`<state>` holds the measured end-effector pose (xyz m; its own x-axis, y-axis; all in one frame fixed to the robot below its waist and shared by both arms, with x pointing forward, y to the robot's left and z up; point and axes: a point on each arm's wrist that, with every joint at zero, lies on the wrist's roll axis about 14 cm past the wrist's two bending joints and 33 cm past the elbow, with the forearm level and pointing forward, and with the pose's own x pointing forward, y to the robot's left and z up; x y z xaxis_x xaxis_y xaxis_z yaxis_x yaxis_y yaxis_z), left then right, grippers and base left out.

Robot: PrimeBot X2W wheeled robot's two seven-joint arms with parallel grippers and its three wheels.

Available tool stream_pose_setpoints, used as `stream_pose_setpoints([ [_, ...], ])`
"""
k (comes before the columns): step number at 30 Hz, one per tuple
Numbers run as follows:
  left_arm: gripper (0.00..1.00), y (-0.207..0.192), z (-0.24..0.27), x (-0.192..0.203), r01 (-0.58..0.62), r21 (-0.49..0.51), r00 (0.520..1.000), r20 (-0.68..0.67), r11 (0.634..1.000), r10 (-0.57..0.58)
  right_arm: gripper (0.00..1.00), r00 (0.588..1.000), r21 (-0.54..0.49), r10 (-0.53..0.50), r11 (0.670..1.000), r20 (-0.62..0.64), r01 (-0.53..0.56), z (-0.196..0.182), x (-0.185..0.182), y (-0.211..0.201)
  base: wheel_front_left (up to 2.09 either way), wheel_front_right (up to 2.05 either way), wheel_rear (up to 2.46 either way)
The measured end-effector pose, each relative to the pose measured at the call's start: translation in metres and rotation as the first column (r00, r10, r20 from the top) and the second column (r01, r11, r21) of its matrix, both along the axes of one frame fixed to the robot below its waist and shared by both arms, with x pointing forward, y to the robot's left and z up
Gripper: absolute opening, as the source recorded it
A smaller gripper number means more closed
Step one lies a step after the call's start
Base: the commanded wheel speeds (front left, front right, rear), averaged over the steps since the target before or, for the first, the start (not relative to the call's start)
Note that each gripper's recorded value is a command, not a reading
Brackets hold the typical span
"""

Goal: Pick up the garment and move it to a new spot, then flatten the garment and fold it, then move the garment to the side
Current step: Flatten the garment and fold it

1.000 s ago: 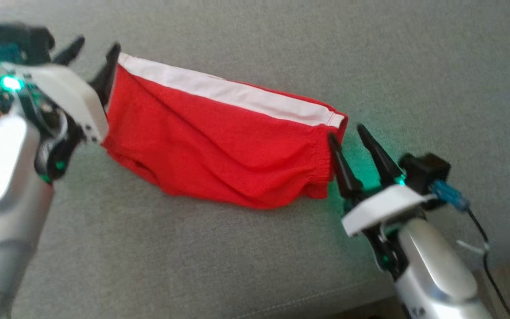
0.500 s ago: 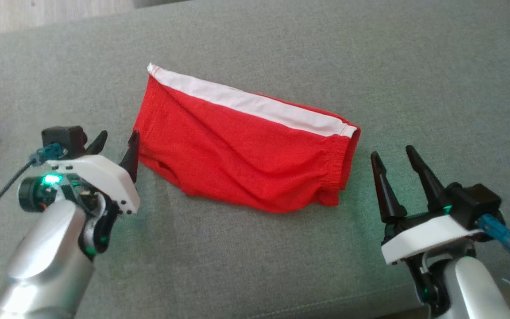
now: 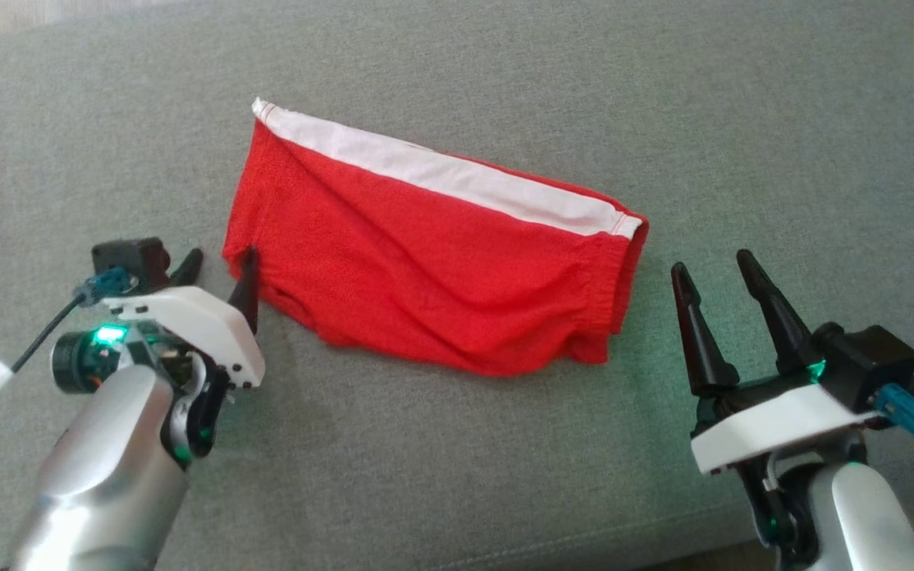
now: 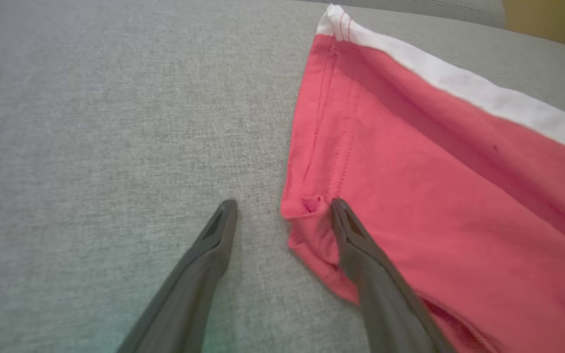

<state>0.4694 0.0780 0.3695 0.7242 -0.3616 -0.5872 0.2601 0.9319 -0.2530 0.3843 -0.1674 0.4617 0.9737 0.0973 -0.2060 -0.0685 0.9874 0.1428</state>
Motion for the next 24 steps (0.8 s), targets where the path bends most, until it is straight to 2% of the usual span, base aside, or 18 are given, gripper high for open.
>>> stream_pose_setpoints([
  [7, 1.0, -0.017, 0.0, -0.002, 0.037, -0.035, 0.999, -0.021, 0.999, -0.038, 1.0, 1.0, 0.001, 0.004, 1.0, -0.004, -0.004, -0.001, 0.0, 0.001, 0.0, 0.0, 0.0],
  [8, 0.9, -0.02, 0.001, -0.002, 0.045, -0.035, 0.999, -0.021, 0.998, -0.046, 1.0, 1.0, 0.001, 0.005, 1.0, -0.005, -0.005, -0.001, 0.0, 0.002, 0.0, 0.0, 0.0],
  [10, 0.43, -0.026, 0.0, -0.003, 0.066, -0.041, 0.997, -0.027, 0.997, -0.067, 1.0, 1.0, 0.0, 0.003, 1.0, -0.007, -0.003, -0.002, -0.001, 0.001, 0.0, 0.0, 0.0],
  [11, 0.11, -0.03, 0.0, -0.004, 0.074, -0.047, 0.997, -0.028, 0.996, -0.076, 1.0, 1.0, 0.0, 0.001, 1.0, -0.007, -0.001, -0.002, -0.001, 0.001, 0.0, 0.0, 0.0],
  [12, 0.0, -0.035, 0.001, -0.005, 0.085, -0.055, 0.996, -0.029, 0.995, -0.087, 1.0, 1.0, 0.0, 0.0, 1.0, -0.007, 0.0, -0.002, -0.001, 0.0, 0.0, 0.0, 0.0],
  [18, 0.0, -0.034, 0.009, -0.007, 0.084, -0.056, 0.996, -0.011, 0.995, -0.085, 1.0, 1.0, 0.002, -0.004, 1.0, 0.008, 0.004, 0.003, -0.002, -0.001, 0.0, 0.0, 0.0],
  [24, 0.0, -0.026, 0.027, -0.015, 0.041, -0.1, 0.998, 0.051, 0.994, -0.036, 1.0, 1.0, 0.003, -0.009, 1.0, 0.027, 0.009, 0.008, -0.002, -0.003, 0.0, 0.0, 0.0],
])
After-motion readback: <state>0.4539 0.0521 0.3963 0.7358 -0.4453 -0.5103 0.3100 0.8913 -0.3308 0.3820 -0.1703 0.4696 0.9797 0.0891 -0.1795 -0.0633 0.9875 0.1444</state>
